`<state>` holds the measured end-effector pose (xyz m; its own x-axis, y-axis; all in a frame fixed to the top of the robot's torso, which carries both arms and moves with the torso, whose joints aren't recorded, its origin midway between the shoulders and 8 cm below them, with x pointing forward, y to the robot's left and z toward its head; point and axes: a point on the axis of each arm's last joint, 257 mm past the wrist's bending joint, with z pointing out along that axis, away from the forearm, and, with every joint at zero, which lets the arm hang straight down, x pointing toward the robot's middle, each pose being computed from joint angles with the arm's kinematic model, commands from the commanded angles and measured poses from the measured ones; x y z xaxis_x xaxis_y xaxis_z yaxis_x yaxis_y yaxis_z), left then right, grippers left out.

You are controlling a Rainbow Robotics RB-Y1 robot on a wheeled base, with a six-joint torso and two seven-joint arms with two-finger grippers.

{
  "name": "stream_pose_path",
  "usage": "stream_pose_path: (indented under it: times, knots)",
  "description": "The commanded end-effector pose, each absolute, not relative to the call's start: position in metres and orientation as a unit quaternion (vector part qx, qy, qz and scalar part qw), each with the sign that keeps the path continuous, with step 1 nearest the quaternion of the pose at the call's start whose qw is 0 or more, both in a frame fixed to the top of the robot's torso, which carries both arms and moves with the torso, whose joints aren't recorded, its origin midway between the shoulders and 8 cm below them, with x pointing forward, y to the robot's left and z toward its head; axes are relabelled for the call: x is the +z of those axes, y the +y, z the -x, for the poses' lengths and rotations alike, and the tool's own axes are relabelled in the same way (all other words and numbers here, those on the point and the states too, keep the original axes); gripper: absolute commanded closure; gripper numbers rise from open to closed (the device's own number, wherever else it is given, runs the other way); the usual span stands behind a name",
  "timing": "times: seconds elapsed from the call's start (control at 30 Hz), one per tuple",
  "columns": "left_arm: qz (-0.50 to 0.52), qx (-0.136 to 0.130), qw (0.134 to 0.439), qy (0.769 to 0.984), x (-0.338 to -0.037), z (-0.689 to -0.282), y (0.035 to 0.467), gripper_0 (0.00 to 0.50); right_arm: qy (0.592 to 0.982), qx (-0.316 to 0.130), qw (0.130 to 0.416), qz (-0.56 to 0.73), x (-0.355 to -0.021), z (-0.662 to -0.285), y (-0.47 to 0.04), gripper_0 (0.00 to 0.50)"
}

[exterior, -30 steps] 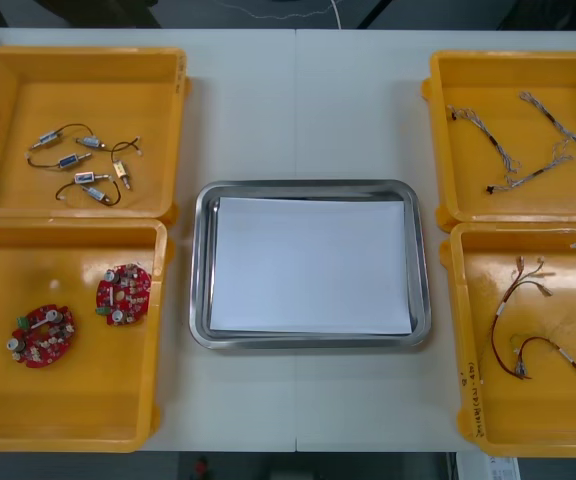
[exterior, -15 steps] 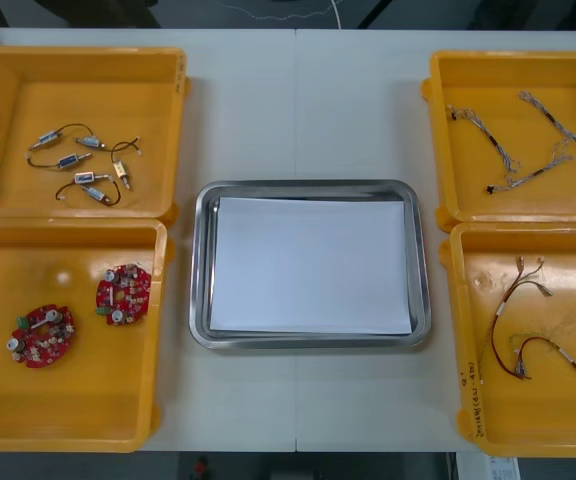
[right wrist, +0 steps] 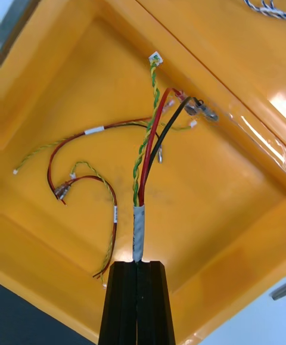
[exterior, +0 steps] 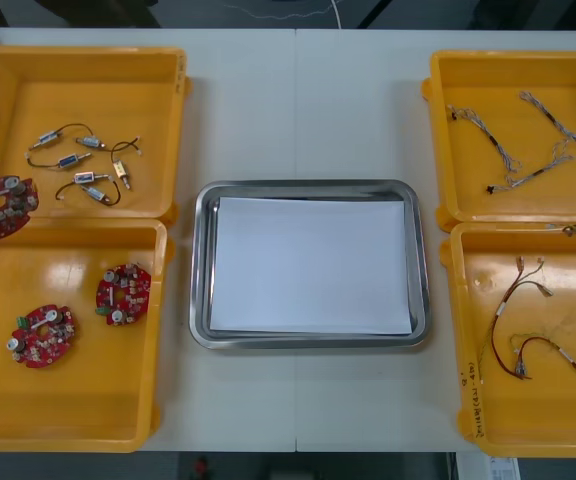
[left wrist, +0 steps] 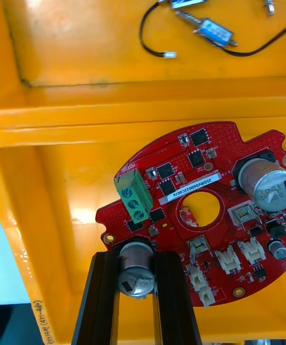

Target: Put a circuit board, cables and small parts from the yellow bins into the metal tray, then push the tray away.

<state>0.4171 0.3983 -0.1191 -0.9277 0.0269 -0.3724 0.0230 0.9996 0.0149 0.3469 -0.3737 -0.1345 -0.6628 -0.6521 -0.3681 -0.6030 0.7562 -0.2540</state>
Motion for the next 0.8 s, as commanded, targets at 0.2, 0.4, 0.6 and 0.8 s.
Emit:
stream_pose_path:
  times: [0.2, 0.4, 0.6, 0.8]
  knots:
    - [-0.011, 0.023, 0.221, 0.975, -0.081, -0.429, 0.354, 0.497, 0.893, -0.066, 0.232, 0.38, -0.121, -0.363, -0.344, 0.5]
    - [0.0, 0.007, 0.227, 0.974, -0.078, -0.434, 0.316, 0.497, 0.89, -0.065, 0.234, 0.387, -0.119, -0.366, -0.338, 0.5]
    - [0.009, -0.015, 0.233, 0.972, -0.078, -0.438, 0.276, 0.497, 0.889, -0.064, 0.232, 0.389, -0.119, -0.365, -0.337, 0.5]
    - [0.017, -0.028, 0.239, 0.97, -0.082, -0.445, 0.233, 0.499, 0.891, -0.064, 0.226, 0.389, -0.121, -0.363, -0.338, 0.5]
